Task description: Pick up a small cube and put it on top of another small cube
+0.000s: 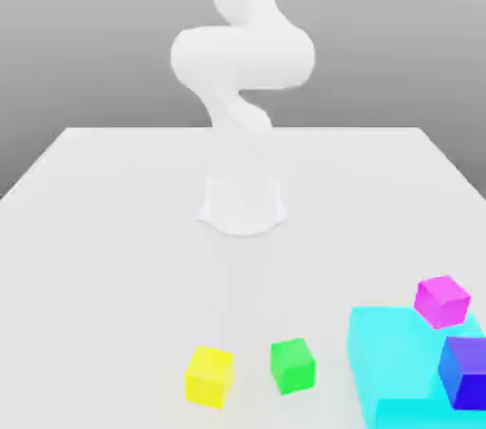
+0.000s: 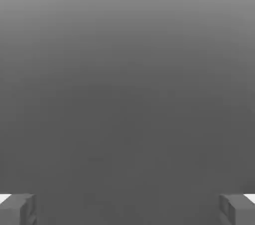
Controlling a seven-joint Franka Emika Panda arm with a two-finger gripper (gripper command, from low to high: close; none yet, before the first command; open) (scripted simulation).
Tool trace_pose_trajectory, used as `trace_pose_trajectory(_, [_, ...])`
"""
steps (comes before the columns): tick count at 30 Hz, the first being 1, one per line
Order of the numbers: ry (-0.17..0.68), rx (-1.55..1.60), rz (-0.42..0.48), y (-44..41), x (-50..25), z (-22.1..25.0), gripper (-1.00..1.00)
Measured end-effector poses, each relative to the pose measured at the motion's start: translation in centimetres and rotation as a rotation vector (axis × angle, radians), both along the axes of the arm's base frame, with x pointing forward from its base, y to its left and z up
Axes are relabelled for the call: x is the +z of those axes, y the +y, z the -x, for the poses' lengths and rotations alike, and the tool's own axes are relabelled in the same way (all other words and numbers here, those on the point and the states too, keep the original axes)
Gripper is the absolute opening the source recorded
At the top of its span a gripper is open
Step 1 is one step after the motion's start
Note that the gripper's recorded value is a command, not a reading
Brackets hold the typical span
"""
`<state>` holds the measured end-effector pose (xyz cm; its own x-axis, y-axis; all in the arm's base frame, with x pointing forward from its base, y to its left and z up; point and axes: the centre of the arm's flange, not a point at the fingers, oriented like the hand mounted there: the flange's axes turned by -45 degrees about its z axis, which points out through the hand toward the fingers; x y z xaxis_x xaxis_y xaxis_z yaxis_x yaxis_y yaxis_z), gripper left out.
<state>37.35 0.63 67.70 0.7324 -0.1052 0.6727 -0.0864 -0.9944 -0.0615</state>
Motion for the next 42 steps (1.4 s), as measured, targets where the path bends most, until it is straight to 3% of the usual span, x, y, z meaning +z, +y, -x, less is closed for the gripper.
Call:
trace_pose_trajectory(8, [0.179, -0.255, -0.157, 1.6, -12.1, -6.6, 0.0])
trace_pose_trajectory(16, [0.344, -0.524, -0.282, 2.9, -24.9, -9.3, 0.0])
trace_pose_trajectory(23, [0.48, -0.772, -0.369, 4.1, -35.9, -8.7, 0.0])
trace_pose_trajectory(31, [0.627, -1.073, -0.439, 5.7, -47.2, -4.8, 0.0])
trace_pose_trajectory(37, [0.646, -1.113, -0.448, 6.0, -53.9, -4.3, 0.0])
trace_pose_trajectory(38, [0.646, -1.113, -0.447, 6.0, -54.7, -4.2, -1.0])
trace_pose_trajectory(42, [0.645, -1.113, -0.449, 6.0, -54.7, -4.2, -1.0])
